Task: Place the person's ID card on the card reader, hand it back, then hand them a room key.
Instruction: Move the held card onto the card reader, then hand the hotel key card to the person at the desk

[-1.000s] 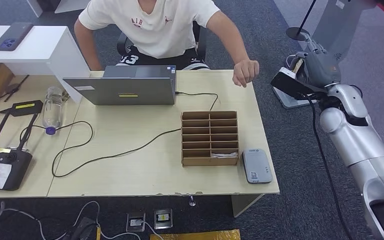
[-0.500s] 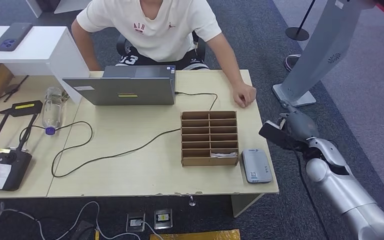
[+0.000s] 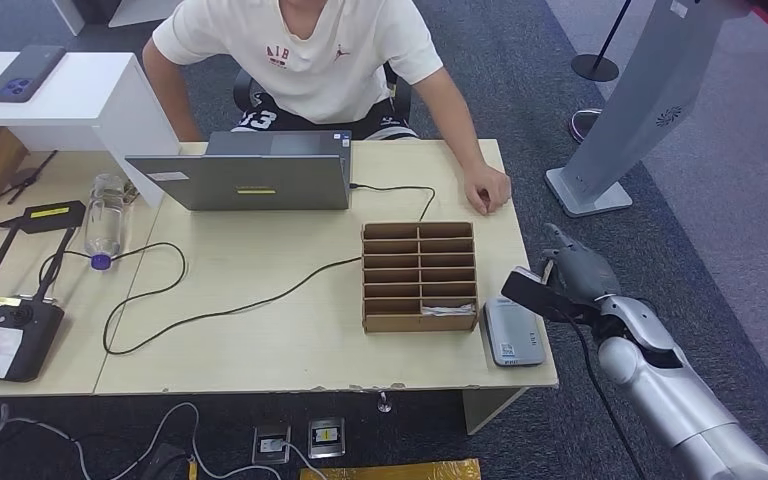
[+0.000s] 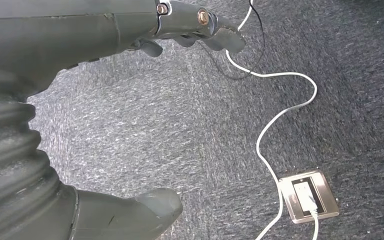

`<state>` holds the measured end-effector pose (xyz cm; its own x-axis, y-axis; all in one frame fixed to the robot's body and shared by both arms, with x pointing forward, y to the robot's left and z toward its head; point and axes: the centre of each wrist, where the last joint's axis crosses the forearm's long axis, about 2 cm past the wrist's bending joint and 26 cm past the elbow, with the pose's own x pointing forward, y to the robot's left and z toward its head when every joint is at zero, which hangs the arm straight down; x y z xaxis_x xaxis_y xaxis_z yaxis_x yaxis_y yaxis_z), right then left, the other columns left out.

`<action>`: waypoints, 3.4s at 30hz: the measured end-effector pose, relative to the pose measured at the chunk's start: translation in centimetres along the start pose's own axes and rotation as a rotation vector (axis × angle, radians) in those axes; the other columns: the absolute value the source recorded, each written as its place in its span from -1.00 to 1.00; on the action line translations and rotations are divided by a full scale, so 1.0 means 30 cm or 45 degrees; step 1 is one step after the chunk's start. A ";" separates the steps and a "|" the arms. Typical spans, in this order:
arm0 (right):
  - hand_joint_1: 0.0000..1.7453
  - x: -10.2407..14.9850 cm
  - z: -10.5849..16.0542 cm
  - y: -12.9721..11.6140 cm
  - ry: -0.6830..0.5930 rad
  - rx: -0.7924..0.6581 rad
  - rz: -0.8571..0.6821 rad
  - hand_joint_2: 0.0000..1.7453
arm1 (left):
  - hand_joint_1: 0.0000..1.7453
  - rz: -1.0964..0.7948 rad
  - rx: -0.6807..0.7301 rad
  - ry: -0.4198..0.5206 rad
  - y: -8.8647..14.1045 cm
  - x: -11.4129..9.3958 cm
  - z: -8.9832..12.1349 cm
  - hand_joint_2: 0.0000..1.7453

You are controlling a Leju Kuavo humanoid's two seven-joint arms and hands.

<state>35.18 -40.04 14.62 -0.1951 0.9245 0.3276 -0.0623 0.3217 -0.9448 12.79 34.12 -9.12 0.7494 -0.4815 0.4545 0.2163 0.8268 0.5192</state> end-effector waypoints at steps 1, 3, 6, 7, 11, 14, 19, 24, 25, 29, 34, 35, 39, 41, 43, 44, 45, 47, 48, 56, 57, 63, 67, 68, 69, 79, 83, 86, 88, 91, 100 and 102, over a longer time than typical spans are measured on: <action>1.00 0.003 -0.001 0.002 -0.002 0.002 -0.002 1.00 | -1.00 0.000 0.000 0.001 0.000 -0.001 0.000 1.00; 1.00 0.006 -0.003 0.005 -0.004 0.003 -0.008 1.00 | -1.00 -0.001 -0.001 0.001 -0.001 -0.003 0.001 1.00; 1.00 0.010 -0.003 0.009 -0.001 0.002 -0.024 1.00 | -1.00 -0.006 -0.002 0.000 -0.001 -0.004 0.001 1.00; 1.00 0.010 -0.003 0.011 0.001 0.001 -0.028 1.00 | -1.00 -0.009 -0.003 -0.001 -0.001 -0.004 0.001 1.00; 1.00 0.013 -0.001 0.022 0.003 0.005 -0.038 1.00 | -1.00 -0.014 -0.004 -0.004 -0.001 -0.003 0.001 1.00; 1.00 0.019 0.003 0.040 0.003 0.018 -0.047 1.00 | -1.00 -0.015 -0.004 -0.004 0.000 -0.003 0.001 1.00; 1.00 0.027 0.017 0.079 0.007 0.050 -0.063 1.00 | -1.00 -0.015 -0.004 -0.003 0.000 -0.005 0.002 1.00; 1.00 0.028 0.039 0.121 0.024 0.072 -0.090 1.00 | -1.00 -0.015 -0.005 -0.001 0.000 -0.006 0.002 1.00; 1.00 0.029 0.042 0.128 0.027 0.077 -0.097 1.00 | -1.00 -0.014 -0.005 0.000 -0.001 -0.007 0.002 1.00; 1.00 0.037 0.047 0.148 0.030 0.087 -0.115 1.00 | -1.00 -0.010 -0.006 0.006 -0.003 -0.013 0.005 1.00; 1.00 0.047 0.046 0.163 0.030 0.096 -0.138 1.00 | -1.00 -0.007 -0.007 0.013 -0.006 -0.020 0.009 1.00; 1.00 0.049 0.046 0.166 0.030 0.097 -0.145 1.00 | -1.00 -0.007 -0.008 0.014 -0.006 -0.021 0.009 1.00; 1.00 0.055 0.046 0.178 0.035 0.089 -0.162 1.00 | -1.00 -0.012 -0.009 0.012 -0.006 -0.021 0.009 1.00; 1.00 0.056 0.048 0.183 0.039 0.081 -0.168 1.00 | -1.00 -0.017 -0.009 0.009 -0.005 -0.020 0.009 1.00; 1.00 0.058 0.048 0.187 0.041 0.076 -0.174 1.00 | -1.00 -0.021 -0.009 0.007 -0.004 -0.020 0.008 1.00; 1.00 0.059 0.048 0.188 0.043 0.074 -0.179 1.00 | -1.00 -0.022 -0.008 0.007 -0.003 -0.020 0.007 1.00; 1.00 0.060 0.047 0.189 0.044 0.071 -0.186 1.00 | -1.00 -0.023 -0.007 0.007 -0.001 -0.021 0.007 1.00; 1.00 0.061 0.043 0.189 0.048 0.065 -0.208 1.00 | -1.00 -0.023 -0.006 0.008 0.001 -0.022 0.007 1.00; 1.00 0.061 0.041 0.187 0.048 0.061 -0.218 1.00 | -1.00 -0.023 -0.005 0.009 0.001 -0.022 0.007 1.00; 1.00 0.070 -0.029 0.119 0.009 -0.038 -0.239 1.00 | -1.00 -0.018 -0.001 0.009 -0.005 -0.020 0.009 1.00; 1.00 0.072 -0.037 0.110 0.005 -0.050 -0.237 1.00 | -1.00 -0.018 -0.002 0.009 -0.006 -0.020 0.009 1.00; 1.00 0.067 -0.115 -0.023 -0.033 -0.212 -0.199 1.00 | -1.00 -0.031 0.005 0.002 -0.008 -0.017 0.009 1.00; 1.00 0.046 -0.193 -0.233 -0.049 -0.381 -0.181 1.00 | -1.00 -0.046 0.006 -0.008 -0.008 -0.014 0.008 1.00; 1.00 0.043 -0.203 -0.269 -0.056 -0.414 -0.175 1.00 | -1.00 -0.050 0.005 -0.010 -0.009 -0.012 0.008 1.00; 1.00 0.040 -0.210 -0.299 -0.063 -0.441 -0.167 1.00 | -1.00 -0.054 0.004 -0.014 -0.009 -0.010 0.008 1.00; 1.00 0.044 -0.261 -0.528 -0.137 -0.597 -0.074 1.00 | -1.00 -0.093 -0.017 -0.052 -0.014 0.014 0.002 1.00; 1.00 0.058 -0.284 -0.616 -0.173 -0.637 -0.023 1.00 | -1.00 -0.111 -0.035 -0.067 -0.015 0.023 -0.001 1.00; 1.00 0.060 -0.301 -0.645 -0.177 -0.636 0.026 1.00 | -1.00 -0.124 -0.045 -0.079 -0.013 0.032 -0.004 1.00; 1.00 0.073 -0.321 -0.679 -0.187 -0.632 0.084 1.00 | -1.00 -0.137 -0.053 -0.089 -0.009 0.044 -0.010 1.00; 1.00 0.115 -0.372 -0.712 -0.215 -0.581 0.195 1.00 | -1.00 -0.152 -0.062 -0.101 0.000 0.072 -0.021 1.00; 1.00 0.286 -0.507 -0.573 -0.265 -0.320 0.423 1.00 | -1.00 -0.119 -0.059 -0.090 0.003 0.083 -0.025 1.00; 1.00 0.316 -0.523 -0.545 -0.277 -0.283 0.434 1.00 | -1.00 -0.114 -0.059 -0.085 0.001 0.078 -0.023 1.00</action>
<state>49.70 -33.31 33.24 -0.3703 0.9283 -0.0324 0.2477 0.0651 -0.9666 15.00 33.22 -8.53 0.6825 -0.5712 0.4559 0.3106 0.7914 0.5266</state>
